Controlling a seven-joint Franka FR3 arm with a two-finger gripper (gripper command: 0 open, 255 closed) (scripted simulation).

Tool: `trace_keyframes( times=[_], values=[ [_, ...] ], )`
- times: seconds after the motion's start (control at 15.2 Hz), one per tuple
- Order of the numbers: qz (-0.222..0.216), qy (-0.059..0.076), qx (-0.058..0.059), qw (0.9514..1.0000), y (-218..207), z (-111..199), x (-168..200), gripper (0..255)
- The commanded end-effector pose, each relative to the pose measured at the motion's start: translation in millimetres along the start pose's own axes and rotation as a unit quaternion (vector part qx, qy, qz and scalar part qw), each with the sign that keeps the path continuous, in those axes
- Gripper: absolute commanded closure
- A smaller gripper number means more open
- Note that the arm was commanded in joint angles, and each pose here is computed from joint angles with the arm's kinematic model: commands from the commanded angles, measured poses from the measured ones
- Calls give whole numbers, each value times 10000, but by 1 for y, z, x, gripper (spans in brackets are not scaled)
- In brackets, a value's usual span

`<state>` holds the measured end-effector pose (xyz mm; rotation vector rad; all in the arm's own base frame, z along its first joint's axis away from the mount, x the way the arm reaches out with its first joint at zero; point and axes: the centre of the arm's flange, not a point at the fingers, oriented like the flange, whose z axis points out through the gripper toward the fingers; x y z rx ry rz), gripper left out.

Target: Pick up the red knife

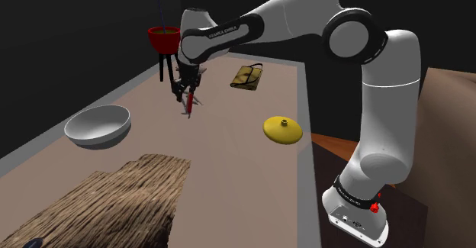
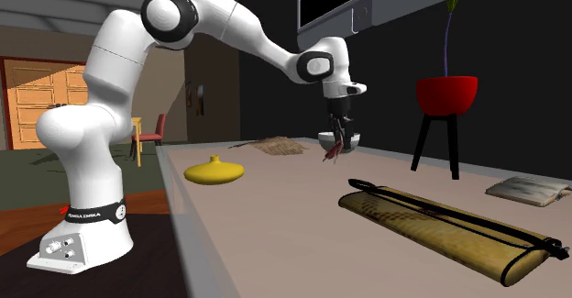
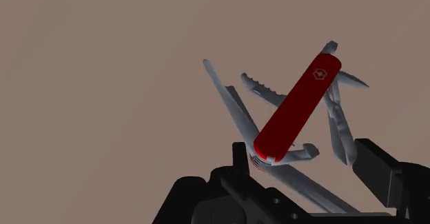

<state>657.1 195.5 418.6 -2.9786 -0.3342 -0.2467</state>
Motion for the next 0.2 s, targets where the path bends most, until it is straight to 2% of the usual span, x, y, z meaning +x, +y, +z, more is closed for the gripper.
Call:
trace_keyframes(
  times=[0.0,0.13],
  values=[
    [1,-1,0,10000,-1,-11,1,255],
    [1,-1,0,10000,-1,-12,2,255]
  ],
)
